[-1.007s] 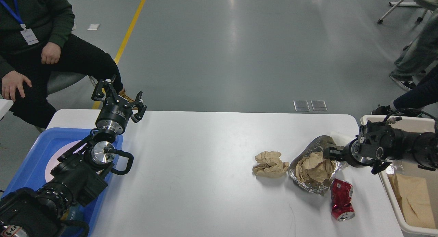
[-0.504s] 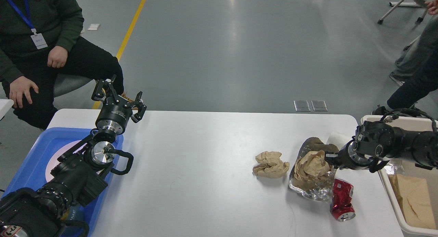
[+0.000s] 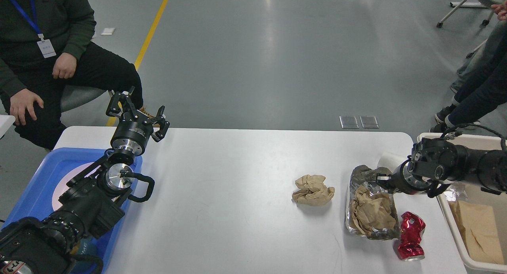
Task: Tidy desktop
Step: 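Close the right gripper on the foil wrapper edge, then lift the foil wrapper and drop it into the white bin, then raise the right gripper up and away from the bin, then lower the right gripper onto the red soda can and grasp it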
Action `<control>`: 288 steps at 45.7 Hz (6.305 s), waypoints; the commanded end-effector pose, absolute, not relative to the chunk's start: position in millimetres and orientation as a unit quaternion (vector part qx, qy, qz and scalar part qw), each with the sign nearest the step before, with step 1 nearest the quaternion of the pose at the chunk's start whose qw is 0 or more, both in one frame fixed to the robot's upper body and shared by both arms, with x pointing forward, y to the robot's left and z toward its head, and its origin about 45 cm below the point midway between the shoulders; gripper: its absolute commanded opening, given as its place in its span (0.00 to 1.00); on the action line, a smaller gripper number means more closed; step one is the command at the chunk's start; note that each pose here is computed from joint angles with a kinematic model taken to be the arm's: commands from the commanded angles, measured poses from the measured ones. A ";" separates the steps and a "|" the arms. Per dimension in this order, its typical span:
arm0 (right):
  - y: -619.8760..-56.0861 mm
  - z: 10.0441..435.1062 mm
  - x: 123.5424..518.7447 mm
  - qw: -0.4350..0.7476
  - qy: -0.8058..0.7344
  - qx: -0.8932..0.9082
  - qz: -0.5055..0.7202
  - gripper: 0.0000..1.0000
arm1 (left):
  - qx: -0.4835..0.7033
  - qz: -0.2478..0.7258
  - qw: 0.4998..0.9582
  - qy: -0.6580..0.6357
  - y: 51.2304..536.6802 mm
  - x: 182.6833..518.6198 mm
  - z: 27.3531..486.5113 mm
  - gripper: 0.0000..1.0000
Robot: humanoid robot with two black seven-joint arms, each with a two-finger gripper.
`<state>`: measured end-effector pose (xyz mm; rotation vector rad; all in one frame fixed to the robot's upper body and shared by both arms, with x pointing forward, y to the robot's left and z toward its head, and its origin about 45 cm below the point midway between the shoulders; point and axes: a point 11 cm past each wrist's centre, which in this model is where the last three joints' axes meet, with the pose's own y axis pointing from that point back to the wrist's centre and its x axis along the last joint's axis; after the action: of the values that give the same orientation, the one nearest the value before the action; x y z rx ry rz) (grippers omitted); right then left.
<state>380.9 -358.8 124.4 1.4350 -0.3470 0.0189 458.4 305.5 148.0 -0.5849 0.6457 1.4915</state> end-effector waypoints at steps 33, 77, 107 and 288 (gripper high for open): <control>-326.0 393.9 416.3 0.792 -0.069 0.602 0.079 0.00 | -0.258 0.656 0.650 0.284 305.5 458.5 148.2 0.96; -534.4 267.3 377.5 0.921 -0.080 0.382 0.003 0.00 | -0.258 0.656 0.650 0.284 305.5 458.5 148.2 0.96; -547.6 67.0 277.2 0.899 -0.111 0.410 0.108 0.00 | -0.257 0.657 0.649 0.284 305.7 458.0 147.5 0.96; -395.4 97.8 295.4 0.720 -0.115 0.657 -0.189 1.00 | -0.258 0.656 0.650 0.284 305.5 458.5 148.2 0.96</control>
<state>302.4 -394.4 112.4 1.4413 -0.2411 -0.3894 458.5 305.6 148.2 -0.5852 0.6453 1.4916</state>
